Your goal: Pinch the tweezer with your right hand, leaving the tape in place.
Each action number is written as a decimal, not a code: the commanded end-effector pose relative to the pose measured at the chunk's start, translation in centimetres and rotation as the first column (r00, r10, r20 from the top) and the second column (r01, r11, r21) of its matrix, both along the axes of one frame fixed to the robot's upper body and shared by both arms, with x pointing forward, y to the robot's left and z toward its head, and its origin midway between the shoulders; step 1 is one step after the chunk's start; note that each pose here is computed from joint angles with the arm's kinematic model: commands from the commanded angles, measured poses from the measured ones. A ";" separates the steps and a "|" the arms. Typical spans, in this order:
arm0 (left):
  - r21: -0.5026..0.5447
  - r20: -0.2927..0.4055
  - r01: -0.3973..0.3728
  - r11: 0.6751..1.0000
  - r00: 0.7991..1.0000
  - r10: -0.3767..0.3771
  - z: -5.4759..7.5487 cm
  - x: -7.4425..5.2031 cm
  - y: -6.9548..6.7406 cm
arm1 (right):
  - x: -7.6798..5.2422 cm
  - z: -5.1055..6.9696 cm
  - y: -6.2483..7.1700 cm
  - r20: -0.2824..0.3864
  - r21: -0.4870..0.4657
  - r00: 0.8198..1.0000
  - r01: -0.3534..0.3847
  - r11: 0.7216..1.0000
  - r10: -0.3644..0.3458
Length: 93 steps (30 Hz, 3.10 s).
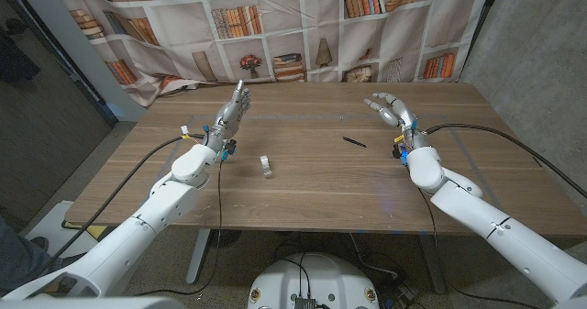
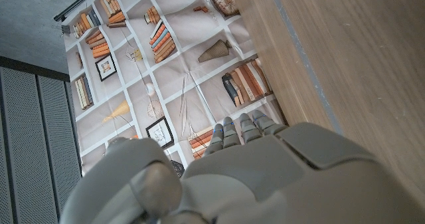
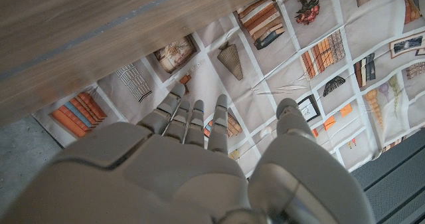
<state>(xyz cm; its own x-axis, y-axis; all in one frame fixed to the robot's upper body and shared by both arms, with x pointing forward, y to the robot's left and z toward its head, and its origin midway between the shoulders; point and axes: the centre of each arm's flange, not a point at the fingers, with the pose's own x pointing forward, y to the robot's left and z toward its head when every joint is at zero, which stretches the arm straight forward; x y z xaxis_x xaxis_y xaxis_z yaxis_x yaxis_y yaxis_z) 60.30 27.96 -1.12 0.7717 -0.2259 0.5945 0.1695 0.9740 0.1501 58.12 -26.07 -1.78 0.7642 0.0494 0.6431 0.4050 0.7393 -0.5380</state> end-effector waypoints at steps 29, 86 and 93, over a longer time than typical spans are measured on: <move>0.034 -0.008 0.044 0.998 0.999 -0.044 0.8 1.5 0.2 | 0.6 -1.3 2.7 -0.042 -0.237 0.980 0.178 0.955 -0.193; 0.053 -0.027 0.037 0.998 0.999 -0.035 0.9 1.8 -0.2 | 2.0 -5.0 6.0 -0.038 -0.488 0.910 0.343 0.802 -0.413; 0.055 -0.033 0.039 0.998 0.999 -0.037 0.9 1.9 -0.3 | 2.1 -5.3 6.3 -0.042 -0.506 0.903 0.349 0.789 -0.427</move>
